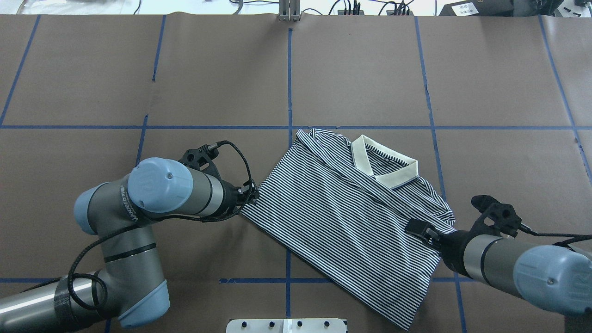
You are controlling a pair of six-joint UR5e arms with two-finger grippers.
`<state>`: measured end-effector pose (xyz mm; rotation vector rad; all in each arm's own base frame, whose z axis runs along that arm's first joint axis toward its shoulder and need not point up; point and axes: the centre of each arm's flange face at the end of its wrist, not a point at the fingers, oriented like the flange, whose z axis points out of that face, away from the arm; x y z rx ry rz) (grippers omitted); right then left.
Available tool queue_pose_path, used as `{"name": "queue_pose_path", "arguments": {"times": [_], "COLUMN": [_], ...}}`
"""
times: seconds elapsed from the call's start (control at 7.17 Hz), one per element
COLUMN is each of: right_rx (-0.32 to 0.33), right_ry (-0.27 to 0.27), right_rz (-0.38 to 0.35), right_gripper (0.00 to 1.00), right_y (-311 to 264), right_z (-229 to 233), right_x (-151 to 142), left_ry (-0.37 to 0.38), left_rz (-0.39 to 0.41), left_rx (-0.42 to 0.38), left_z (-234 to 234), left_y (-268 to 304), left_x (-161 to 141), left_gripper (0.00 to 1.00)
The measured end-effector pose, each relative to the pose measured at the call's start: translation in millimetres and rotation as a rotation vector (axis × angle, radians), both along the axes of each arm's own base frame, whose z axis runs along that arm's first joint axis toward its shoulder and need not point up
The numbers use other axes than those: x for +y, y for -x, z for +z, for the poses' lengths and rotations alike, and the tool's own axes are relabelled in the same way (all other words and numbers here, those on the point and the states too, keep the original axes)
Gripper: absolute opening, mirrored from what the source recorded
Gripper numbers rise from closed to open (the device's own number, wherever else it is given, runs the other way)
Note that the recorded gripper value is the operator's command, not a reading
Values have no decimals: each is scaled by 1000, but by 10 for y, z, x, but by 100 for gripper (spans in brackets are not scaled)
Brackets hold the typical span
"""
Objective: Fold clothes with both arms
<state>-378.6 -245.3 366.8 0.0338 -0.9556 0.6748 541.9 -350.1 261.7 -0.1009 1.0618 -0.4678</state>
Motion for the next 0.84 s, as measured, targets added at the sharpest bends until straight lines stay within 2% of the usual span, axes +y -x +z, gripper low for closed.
{"name": "queue_pose_path", "arguments": {"times": [0.28,0.84], "right_rx": [17,23], "right_ry": [-15,-16], "right_rz": [20,18], "right_gripper": [100,100], "right_y": [182,258], "right_z": [79,106], "right_x": [-206,-242], "left_ry": [10,-10], "left_rz": [4,-23], "left_rx": [-43,-74], "left_z": [108,120], "left_y": [-185,-266], "left_x": [88,38], "left_gripper": [53,45]}}
